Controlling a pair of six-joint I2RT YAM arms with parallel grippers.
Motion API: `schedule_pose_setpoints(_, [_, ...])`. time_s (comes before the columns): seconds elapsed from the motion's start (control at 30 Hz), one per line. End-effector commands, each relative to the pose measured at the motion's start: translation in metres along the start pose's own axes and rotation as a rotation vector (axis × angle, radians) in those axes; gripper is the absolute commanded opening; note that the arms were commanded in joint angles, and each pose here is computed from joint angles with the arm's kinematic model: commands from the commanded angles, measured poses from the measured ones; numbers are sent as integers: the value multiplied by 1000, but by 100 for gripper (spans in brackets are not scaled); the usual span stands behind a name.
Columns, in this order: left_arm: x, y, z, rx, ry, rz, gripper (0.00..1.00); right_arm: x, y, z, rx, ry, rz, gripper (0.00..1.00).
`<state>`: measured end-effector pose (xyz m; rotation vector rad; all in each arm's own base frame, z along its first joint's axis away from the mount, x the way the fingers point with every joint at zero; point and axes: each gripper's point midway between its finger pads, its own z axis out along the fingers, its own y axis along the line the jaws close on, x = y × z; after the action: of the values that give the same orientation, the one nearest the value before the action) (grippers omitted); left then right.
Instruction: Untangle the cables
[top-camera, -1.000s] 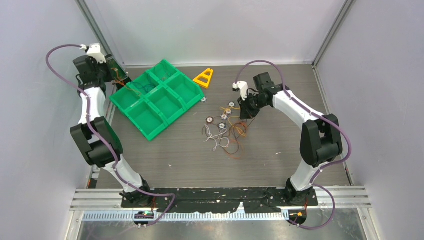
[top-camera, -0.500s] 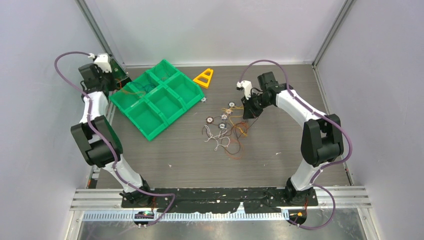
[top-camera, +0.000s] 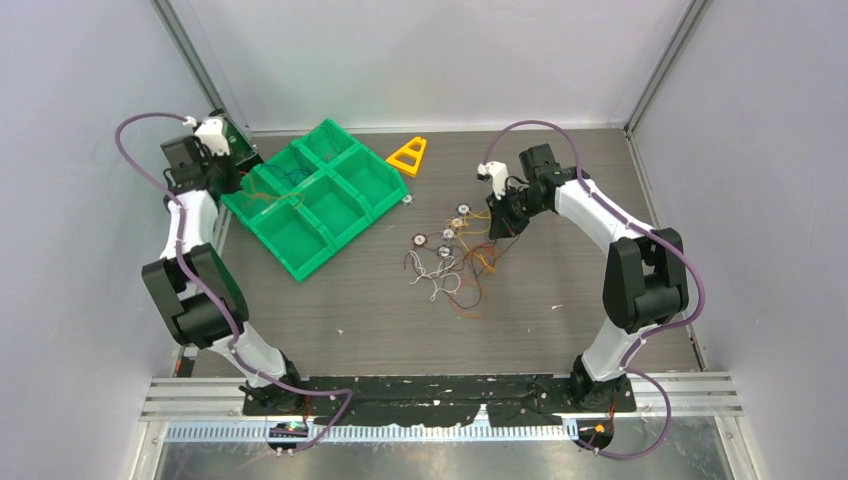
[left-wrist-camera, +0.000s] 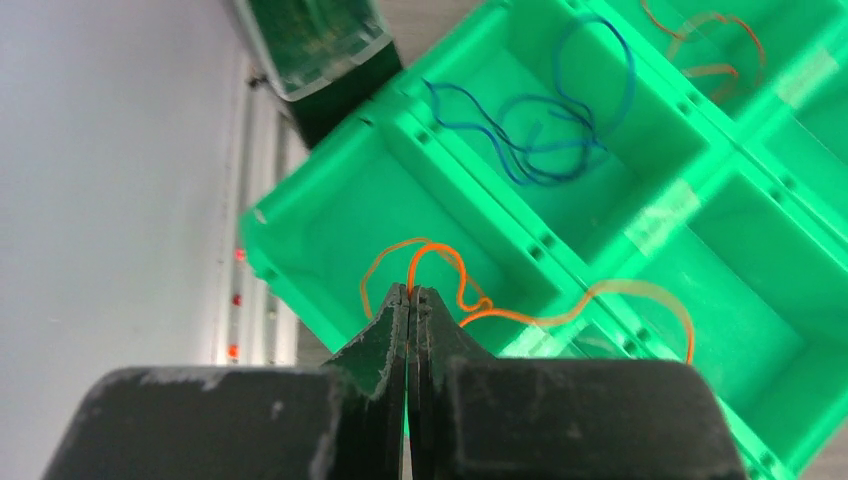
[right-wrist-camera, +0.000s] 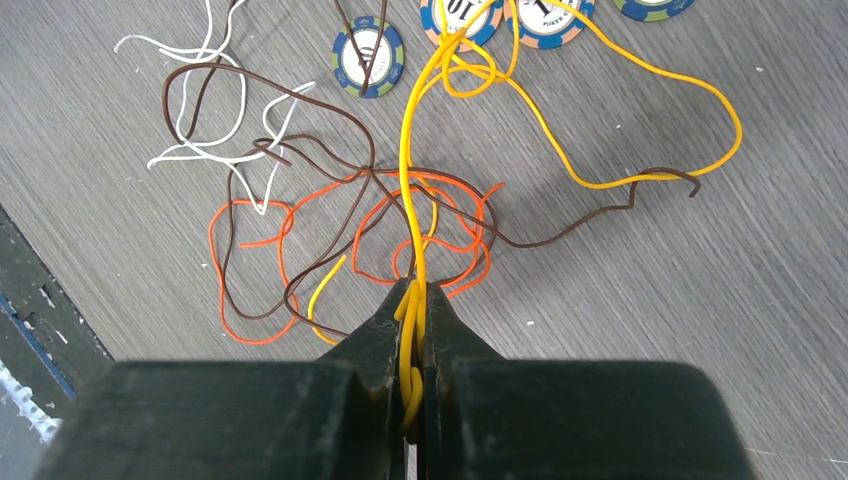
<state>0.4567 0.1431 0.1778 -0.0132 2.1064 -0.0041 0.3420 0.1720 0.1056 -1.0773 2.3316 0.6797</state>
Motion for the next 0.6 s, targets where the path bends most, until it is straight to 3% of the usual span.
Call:
schedule_pose_setpoints(0.0, [-20, 39, 11, -152, 20, -44, 0, -16, 4, -13, 2, -42, -21, 5])
schedule_pose_setpoints(0.23, [-16, 84, 28, -339, 50, 10, 0, -15, 4, -18, 11, -22, -18, 5])
schedule_pose_setpoints(0.4, [-7, 92, 40, -359, 82, 4, 0, -13, 5, -19, 13, -11, -7, 5])
schedule_pose_setpoints(0.57, [-10, 123, 32, -542, 72, 4, 0, -13, 5, -21, 12, -5, 0, 5])
